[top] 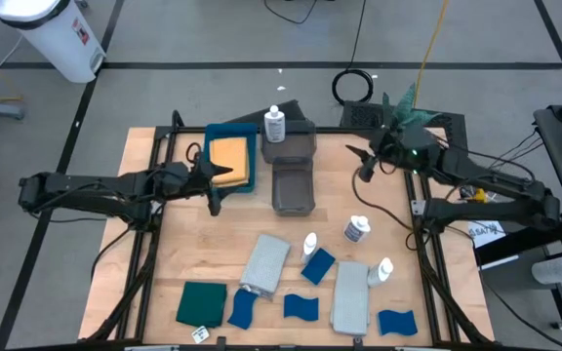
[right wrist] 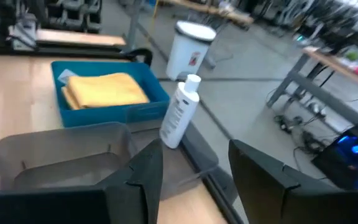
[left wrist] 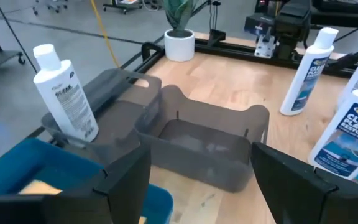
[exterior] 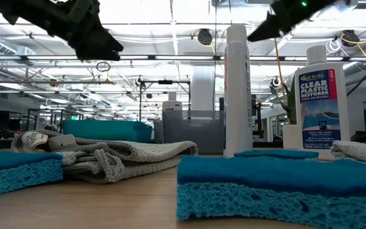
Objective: Pick & Place Kitchen Items
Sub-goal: Put the green microfiber towel into the blue bin
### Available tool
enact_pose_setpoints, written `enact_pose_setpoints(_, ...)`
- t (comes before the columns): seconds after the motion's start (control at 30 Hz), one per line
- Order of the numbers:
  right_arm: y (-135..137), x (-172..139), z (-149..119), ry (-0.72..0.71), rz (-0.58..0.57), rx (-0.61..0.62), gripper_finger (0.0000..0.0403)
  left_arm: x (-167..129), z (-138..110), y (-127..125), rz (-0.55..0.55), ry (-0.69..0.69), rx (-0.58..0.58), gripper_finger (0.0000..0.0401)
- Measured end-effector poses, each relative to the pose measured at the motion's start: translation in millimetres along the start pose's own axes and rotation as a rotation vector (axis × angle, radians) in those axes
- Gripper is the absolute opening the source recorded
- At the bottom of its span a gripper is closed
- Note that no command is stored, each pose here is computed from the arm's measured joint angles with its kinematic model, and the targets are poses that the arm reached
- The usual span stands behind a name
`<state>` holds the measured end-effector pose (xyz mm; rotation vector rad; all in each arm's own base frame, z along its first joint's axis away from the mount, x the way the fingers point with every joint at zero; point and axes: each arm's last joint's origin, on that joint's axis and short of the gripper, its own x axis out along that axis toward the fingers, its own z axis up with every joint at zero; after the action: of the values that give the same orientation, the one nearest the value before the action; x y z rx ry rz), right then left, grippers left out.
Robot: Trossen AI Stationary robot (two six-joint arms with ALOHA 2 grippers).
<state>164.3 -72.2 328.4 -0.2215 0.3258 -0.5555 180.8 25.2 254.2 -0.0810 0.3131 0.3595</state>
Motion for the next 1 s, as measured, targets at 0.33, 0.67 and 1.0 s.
enact_pose_setpoints(0.33,13,-16,-67,-0.174,-0.066,0.047,0.0155,2,-2,0,0.002,0.012,0.002,0.0278)
enact_pose_setpoints(0.67,25,-18,-114,-0.156,-0.051,0.142,0.0155,3,-3,-2,-0.049,0.025,-0.023,0.0278)
enact_pose_setpoints(1.0,32,-18,-142,-0.129,-0.04,0.194,0.0155,2,-3,-2,-0.067,0.035,-0.066,0.0278)
